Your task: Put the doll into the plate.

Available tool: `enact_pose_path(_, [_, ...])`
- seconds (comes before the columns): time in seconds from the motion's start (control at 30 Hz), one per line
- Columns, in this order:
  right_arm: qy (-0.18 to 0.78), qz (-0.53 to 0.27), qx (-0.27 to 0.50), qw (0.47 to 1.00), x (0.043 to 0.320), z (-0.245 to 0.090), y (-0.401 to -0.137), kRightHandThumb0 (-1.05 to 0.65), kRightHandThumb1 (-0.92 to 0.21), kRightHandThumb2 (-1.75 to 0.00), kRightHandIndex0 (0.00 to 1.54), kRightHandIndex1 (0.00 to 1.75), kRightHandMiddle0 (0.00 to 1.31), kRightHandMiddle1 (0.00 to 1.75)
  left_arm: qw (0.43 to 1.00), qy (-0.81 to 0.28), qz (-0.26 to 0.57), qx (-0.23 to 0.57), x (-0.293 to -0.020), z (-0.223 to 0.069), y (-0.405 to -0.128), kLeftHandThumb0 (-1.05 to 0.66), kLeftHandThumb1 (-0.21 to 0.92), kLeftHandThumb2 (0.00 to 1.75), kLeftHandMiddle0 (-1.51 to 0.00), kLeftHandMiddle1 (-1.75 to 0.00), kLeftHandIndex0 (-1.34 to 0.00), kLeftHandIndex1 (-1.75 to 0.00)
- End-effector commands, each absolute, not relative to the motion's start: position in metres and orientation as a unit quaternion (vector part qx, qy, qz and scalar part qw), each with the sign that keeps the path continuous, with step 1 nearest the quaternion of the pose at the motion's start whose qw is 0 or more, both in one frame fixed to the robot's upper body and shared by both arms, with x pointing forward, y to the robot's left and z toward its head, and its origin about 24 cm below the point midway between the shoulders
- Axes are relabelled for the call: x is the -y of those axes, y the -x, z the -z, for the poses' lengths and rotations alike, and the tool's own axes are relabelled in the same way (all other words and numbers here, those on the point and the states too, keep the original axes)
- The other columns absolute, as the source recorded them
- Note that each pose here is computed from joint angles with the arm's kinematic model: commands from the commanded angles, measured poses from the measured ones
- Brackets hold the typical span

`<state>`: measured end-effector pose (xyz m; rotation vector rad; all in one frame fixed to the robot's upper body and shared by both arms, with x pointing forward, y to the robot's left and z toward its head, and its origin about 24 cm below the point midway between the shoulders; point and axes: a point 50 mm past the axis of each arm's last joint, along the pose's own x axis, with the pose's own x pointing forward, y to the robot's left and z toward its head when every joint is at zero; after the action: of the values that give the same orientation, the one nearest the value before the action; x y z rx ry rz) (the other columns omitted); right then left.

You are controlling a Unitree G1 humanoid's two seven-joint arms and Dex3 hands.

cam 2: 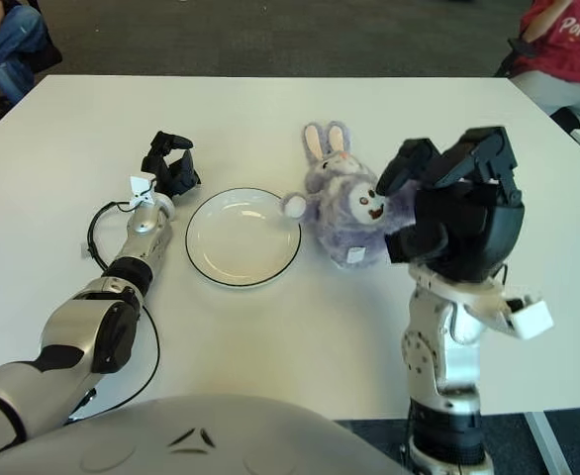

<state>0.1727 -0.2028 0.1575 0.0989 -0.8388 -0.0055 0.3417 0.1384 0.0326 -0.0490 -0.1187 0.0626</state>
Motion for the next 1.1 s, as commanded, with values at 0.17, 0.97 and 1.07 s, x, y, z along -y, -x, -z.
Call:
enact_pose_path(0.17, [0.149, 0.076, 0.372, 0.913, 0.212, -0.165, -0.167, 0.31, -0.75, -0.59, 0.45, 1.53, 0.09, 1.43, 0.998, 0.017, -0.040, -0.041, -0.147, 0.020, -0.309, -0.40, 0.61, 0.95, -1.00, -1.75, -0.39, -1.75])
enact_pose_path(0.97, [0.314, 0.139, 0.238, 0.908, 0.229, -0.181, -0.136, -0.40, -0.27, -0.96, 0.94, 1.75, 0.00, 1.03, 0.998, 0.012, -0.041, -0.042, -0.147, 0.019, -0.309, -0.39, 0.61, 0.94, -0.96, -1.75, -0.38, -1.75])
enact_pose_path(1.07, [0.344, 0.153, 0.226, 0.898, 0.231, -0.180, -0.135, -0.67, -0.40, -0.73, 0.88, 1.75, 0.00, 0.91, 0.998, 0.011, -0.040, -0.042, -0.147, 0.020, -0.309, -0.39, 0.61, 0.94, -0.96, -1.75, -0.38, -1.75])
